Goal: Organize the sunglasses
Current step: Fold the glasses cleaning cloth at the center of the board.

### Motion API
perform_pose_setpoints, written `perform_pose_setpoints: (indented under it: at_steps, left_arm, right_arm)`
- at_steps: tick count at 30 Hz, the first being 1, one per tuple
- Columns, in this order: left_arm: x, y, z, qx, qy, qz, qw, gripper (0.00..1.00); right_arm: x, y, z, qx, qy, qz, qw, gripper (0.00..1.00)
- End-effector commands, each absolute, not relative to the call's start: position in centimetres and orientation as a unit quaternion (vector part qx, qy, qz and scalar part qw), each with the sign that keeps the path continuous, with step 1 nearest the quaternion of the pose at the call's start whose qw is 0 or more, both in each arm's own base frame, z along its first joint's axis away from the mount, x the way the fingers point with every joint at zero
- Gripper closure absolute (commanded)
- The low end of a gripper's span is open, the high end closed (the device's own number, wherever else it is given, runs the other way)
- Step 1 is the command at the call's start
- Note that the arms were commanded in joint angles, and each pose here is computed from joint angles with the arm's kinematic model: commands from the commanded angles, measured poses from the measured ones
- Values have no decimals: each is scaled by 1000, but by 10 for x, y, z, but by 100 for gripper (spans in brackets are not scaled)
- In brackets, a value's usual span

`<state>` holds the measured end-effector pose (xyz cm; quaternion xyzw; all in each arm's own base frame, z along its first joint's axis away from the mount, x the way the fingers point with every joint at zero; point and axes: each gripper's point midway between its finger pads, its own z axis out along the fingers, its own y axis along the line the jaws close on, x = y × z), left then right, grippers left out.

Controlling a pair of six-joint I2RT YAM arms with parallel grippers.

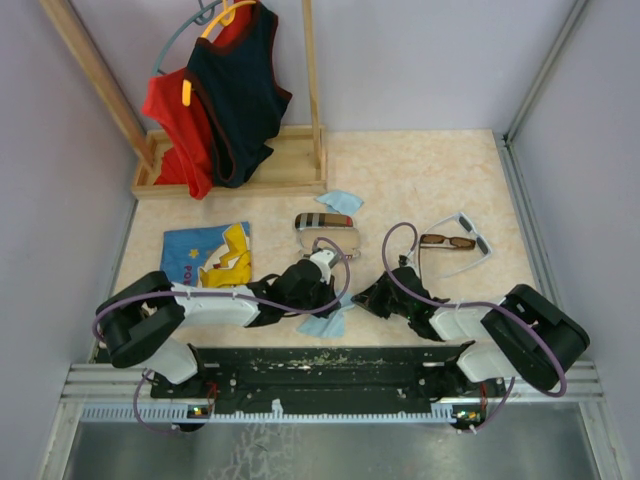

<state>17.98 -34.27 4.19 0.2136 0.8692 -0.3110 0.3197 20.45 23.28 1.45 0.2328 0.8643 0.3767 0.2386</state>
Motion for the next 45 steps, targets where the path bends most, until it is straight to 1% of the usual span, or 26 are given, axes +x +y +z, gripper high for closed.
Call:
perform_pose_setpoints:
  at_steps: [1,3,6,12,25,33,36,39,42,45]
  left_arm:
    - [183,-346,52,208,860,-326,333,99]
    - [182,-346,52,208,861,-326,332,98]
    - [182,-345,51,208,861,-326,332,100]
    - [183,-344,50,206,862,-322,333,100]
    - [193,-326,45,187,871,-301,339,100]
    - [195,-319,43,181,873,-297,341,100]
    - [193,-322,45,191,870,-302,340,100]
    - [193,-325,48,196,867,-307,339,99]
    - [194,-326,54,195,864,-312,345,96]
    - [196,-326,59,189,862,-315,350,90]
  right_arm:
    - [209,235,22,220,861,381,257,100]
    - [209,235,22,220,861,380,256,100]
    - [208,235,22,220,861,380,256,100]
    - [208,235,22,220,861,379,256,100]
    - [202,225,20,212,868,364,262,100]
    - [198,220,19,187,875,355,272,100]
    - [198,225,27,147,870,372,289,100]
    - [200,236,42,106,850,410,314,100]
    - [204,251,57,61,832,442,329,100]
    - [204,270,73,22,808,485,334,100]
